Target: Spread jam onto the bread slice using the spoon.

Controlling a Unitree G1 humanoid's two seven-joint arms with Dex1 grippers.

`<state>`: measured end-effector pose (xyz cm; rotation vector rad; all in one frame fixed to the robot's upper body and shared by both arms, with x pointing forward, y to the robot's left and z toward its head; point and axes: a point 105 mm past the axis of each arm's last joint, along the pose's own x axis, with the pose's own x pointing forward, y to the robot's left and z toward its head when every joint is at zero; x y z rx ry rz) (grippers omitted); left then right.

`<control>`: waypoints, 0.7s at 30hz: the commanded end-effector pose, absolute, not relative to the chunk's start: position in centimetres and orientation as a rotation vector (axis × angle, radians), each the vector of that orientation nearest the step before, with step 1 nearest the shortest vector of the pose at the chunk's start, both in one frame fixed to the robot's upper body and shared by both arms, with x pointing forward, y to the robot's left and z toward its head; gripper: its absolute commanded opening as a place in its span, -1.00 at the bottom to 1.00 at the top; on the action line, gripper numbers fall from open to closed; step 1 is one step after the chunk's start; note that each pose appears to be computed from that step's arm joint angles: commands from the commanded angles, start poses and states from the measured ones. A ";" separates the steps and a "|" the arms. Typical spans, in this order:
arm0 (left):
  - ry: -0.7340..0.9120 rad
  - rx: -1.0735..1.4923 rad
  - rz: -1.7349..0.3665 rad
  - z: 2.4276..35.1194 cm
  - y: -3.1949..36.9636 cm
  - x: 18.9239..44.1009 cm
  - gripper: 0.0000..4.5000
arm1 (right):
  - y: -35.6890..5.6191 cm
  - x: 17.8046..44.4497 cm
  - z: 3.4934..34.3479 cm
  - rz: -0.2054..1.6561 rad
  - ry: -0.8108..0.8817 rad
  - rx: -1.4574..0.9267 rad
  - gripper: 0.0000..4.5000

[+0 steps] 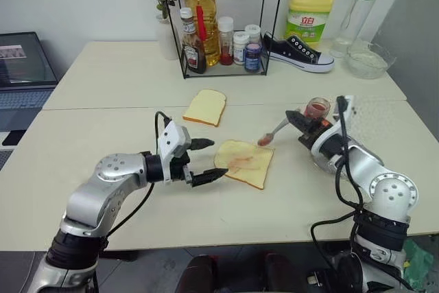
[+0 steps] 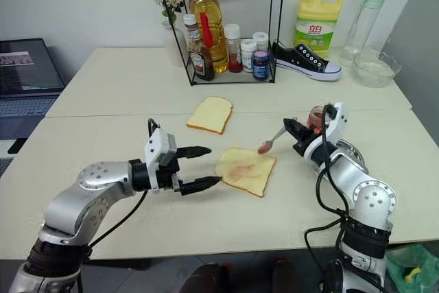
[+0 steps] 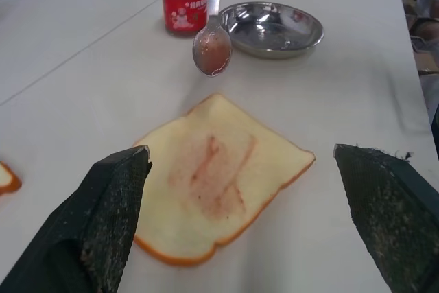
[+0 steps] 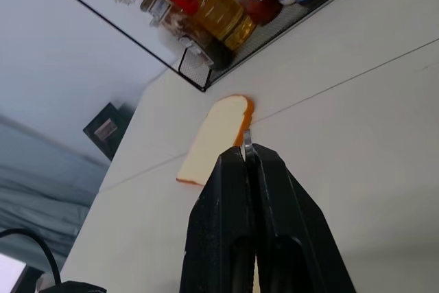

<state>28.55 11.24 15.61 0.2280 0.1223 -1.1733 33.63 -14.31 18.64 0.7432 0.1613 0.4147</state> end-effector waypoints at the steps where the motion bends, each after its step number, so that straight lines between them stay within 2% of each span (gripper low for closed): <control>1: 0.075 0.280 -1.268 16.8 10.0 28.5 1.00 | -16.6 32.6 20.8 0.336 0.057 0.754 -0.99; 7: 0.010 0.392 -1.517 18.8 5.6 29.4 1.00 | -24.2 29.8 22.6 0.047 -0.080 0.696 -0.99; 12: -0.043 0.442 -1.596 19.2 2.1 30.8 1.00 | -28.4 28.3 21.1 -0.115 -0.064 0.628 -0.99; 16: -0.047 0.483 -1.668 18.4 -0.1 31.0 1.00 | -30.4 28.3 19.1 -0.171 -0.036 0.615 -0.99; 21: -0.047 0.508 -1.695 17.4 -1.4 31.6 1.00 | -31.1 29.9 17.6 -0.153 -0.028 0.648 -0.99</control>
